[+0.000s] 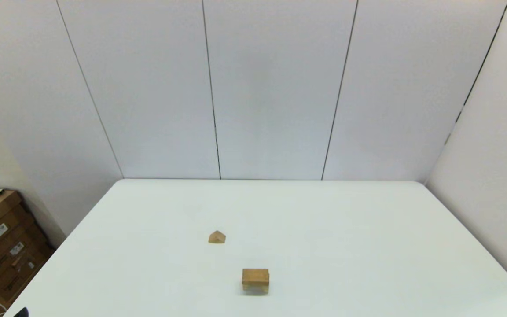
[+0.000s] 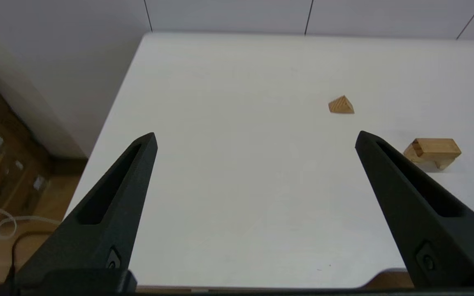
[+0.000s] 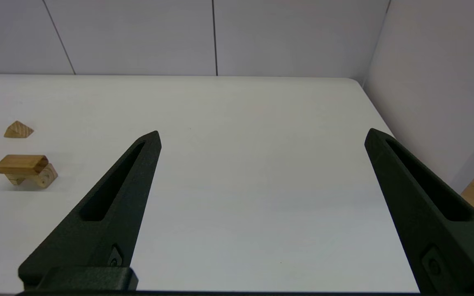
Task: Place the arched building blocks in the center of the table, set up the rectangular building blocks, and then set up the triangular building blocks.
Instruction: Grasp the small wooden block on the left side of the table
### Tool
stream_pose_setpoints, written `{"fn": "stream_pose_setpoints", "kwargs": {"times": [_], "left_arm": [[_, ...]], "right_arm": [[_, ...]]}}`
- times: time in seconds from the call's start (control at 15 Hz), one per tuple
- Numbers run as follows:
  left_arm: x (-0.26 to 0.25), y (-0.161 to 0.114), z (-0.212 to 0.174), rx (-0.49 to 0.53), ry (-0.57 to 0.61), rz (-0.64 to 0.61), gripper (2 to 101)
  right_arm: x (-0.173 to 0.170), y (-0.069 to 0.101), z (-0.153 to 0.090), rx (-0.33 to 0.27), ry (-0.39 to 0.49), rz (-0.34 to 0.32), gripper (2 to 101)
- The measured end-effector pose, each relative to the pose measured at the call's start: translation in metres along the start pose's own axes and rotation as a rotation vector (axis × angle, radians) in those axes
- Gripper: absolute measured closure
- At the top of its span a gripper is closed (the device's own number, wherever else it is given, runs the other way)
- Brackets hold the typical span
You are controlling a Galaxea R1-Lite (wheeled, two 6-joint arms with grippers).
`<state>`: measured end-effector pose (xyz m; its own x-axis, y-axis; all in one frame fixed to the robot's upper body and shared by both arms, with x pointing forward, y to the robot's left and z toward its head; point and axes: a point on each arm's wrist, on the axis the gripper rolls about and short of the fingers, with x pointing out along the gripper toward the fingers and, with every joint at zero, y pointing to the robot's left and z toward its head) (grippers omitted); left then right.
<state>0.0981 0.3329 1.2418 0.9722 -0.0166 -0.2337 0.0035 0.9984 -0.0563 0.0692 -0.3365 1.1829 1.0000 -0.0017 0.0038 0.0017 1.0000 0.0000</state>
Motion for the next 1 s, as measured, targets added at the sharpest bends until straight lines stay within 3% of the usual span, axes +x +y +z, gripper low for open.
{"fn": "stream_pose_setpoints", "kwargs": {"times": [0.27, 0.67, 1.0], "left_arm": [[0.045, 0.001, 0.047, -0.011, 0.18, -0.046, 5.4], [0.142, 0.017, 0.084, 0.038, 0.408, -0.077, 5.4], [0.224, 0.031, 0.113, 0.264, 0.551, -0.157, 5.4]], "right_arm": [[0.0, 0.0, 0.0, 0.0, 0.0, 0.001, 4.3], [0.0, 0.0, 0.0, 0.0, 0.0, 0.0, 4.3], [0.0, 0.0, 0.0, 0.0, 0.0, 0.0, 4.3]]}}
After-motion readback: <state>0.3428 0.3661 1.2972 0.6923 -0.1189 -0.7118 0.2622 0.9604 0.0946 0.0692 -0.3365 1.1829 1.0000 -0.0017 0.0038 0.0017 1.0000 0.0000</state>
